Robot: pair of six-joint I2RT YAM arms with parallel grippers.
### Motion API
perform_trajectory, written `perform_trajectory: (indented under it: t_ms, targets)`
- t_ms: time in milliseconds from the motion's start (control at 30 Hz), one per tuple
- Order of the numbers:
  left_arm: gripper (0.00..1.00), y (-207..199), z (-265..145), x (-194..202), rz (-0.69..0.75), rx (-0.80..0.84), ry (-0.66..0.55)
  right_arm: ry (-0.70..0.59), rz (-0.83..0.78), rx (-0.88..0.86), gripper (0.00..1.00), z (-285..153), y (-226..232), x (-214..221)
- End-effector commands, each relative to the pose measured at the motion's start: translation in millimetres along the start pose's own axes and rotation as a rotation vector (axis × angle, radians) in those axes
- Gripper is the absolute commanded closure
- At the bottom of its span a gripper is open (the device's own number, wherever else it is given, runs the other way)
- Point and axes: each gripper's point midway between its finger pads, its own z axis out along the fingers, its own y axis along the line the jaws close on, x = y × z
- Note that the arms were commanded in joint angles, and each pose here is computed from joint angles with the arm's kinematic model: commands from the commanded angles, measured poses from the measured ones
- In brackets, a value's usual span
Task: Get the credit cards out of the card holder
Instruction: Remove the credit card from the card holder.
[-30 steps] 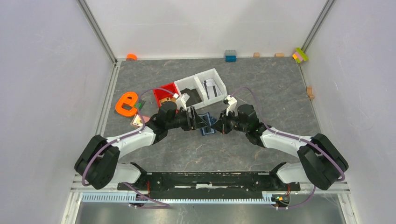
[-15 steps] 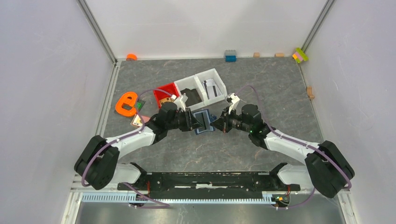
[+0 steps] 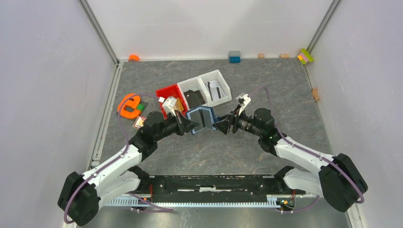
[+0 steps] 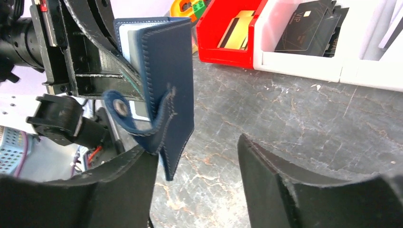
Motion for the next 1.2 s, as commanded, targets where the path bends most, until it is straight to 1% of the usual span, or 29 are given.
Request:
perform_trajectory:
  t_ms: [0,67,100,233,400,567,667,733,800,933,1100,1167]
  targets:
    - [0.98,-36.8,-10.6,-24.2,0.070,0.156,-0.101,-0.097,-0.030,-0.038,0.25,-9.8,8.4,-12.3]
    - [0.98,-47.1,-13.2,-23.5,0.072,0.207,-0.090,-0.131,-0.041,-0.082,0.17,-14.3,17.6,-16.3]
    - [0.98,-50.7,-13.7,-22.7,0.071,0.224,-0.083,-0.148,-0.052,-0.105,0.14,-16.1,22.5,-19.0]
    - [0.98,-52.1,-12.0,-20.9,0.057,0.232,-0.066,-0.200,-0.091,-0.163,0.10,-24.7,36.2,-27.4]
    - [0.98,-51.8,-7.4,-18.0,0.042,0.232,-0.041,-0.219,-0.137,-0.203,0.10,-28.8,45.2,-31.7]
    - [0.98,-41.2,1.6,-13.7,0.019,0.183,-0.009,-0.193,-0.158,-0.209,0.10,-24.5,46.9,-29.2]
    - [0.97,-32.5,8.7,-8.9,0.004,0.142,0.026,-0.152,-0.167,-0.178,0.10,-16.5,43.1,-23.2]
    - [0.97,-34.1,11.2,-5.9,0.001,0.153,0.049,-0.128,-0.172,-0.140,0.10,-11.5,36.9,-19.1]
    - [0.97,-34.3,13.6,-3.6,-0.003,0.155,0.063,-0.119,-0.184,-0.104,0.07,-8.0,32.1,-17.3]
    - [0.96,-34.0,17.4,-0.1,-0.008,0.154,0.082,-0.095,-0.213,-0.071,0.06,-1.0,33.1,-11.6]
    - [0.96,-23.7,22.8,3.5,-0.023,0.103,0.094,-0.041,-0.253,-0.036,0.14,12.7,37.2,0.6]
    - [0.97,-19.6,24.4,4.9,-0.025,0.082,0.101,-0.023,-0.270,-0.027,0.22,17.6,39.5,5.0]
